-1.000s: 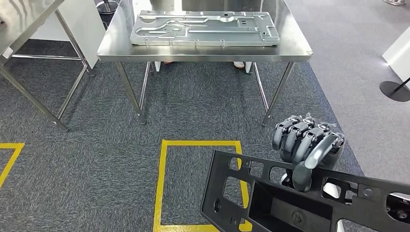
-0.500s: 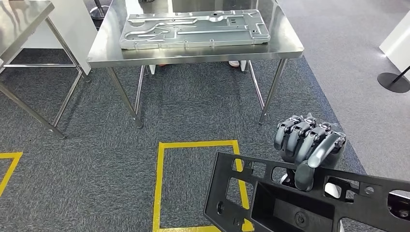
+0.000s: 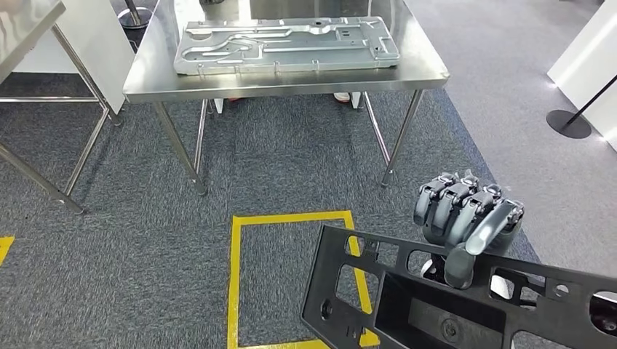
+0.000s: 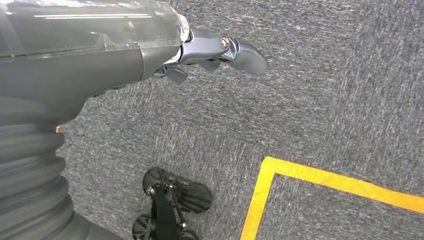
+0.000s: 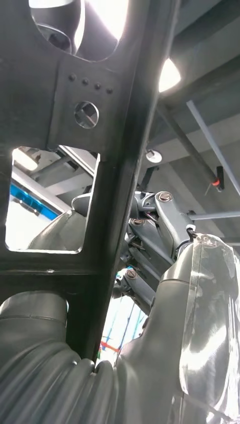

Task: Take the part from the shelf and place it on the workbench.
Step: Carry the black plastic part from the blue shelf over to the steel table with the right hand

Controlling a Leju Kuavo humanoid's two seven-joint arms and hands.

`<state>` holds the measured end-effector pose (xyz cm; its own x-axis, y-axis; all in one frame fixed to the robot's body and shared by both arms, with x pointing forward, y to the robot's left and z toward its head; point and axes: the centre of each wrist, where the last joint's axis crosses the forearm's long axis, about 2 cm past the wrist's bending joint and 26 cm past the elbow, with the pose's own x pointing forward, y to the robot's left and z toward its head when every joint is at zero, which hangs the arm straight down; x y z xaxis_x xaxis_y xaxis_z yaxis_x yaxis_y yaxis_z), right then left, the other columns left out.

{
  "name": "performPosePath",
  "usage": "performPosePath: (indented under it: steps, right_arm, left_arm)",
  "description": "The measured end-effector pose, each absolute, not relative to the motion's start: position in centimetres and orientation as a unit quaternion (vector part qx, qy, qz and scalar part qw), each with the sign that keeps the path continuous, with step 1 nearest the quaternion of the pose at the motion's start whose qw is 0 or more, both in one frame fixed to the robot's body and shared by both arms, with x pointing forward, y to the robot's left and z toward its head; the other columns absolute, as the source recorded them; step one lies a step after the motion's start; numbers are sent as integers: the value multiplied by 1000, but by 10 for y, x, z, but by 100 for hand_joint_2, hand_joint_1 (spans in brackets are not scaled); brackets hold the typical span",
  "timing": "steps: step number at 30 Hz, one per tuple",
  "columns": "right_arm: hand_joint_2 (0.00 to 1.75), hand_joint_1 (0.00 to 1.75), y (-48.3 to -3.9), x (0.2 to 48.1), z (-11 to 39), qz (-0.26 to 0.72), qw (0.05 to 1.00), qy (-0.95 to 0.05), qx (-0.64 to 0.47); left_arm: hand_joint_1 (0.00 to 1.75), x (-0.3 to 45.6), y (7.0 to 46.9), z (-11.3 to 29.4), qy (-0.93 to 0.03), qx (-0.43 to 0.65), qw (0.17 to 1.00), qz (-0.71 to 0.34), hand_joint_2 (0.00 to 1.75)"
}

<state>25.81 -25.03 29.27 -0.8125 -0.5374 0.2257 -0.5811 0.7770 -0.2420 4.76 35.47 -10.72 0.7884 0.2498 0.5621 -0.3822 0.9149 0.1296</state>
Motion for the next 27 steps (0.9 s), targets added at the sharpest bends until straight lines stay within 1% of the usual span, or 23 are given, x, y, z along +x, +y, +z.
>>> performPosePath:
  steps: [9, 27]
  right_arm:
    - [175, 169, -253, 257, 290, 136, 73, -940, 304]
    - [175, 169, -259, 255, 291, 138, 72, -945, 289]
  left_arm:
    - [0, 47, 354, -107, -279, 119, 939, 163, 175]
    - [0, 49, 357, -107, -281, 115, 941, 148, 175]
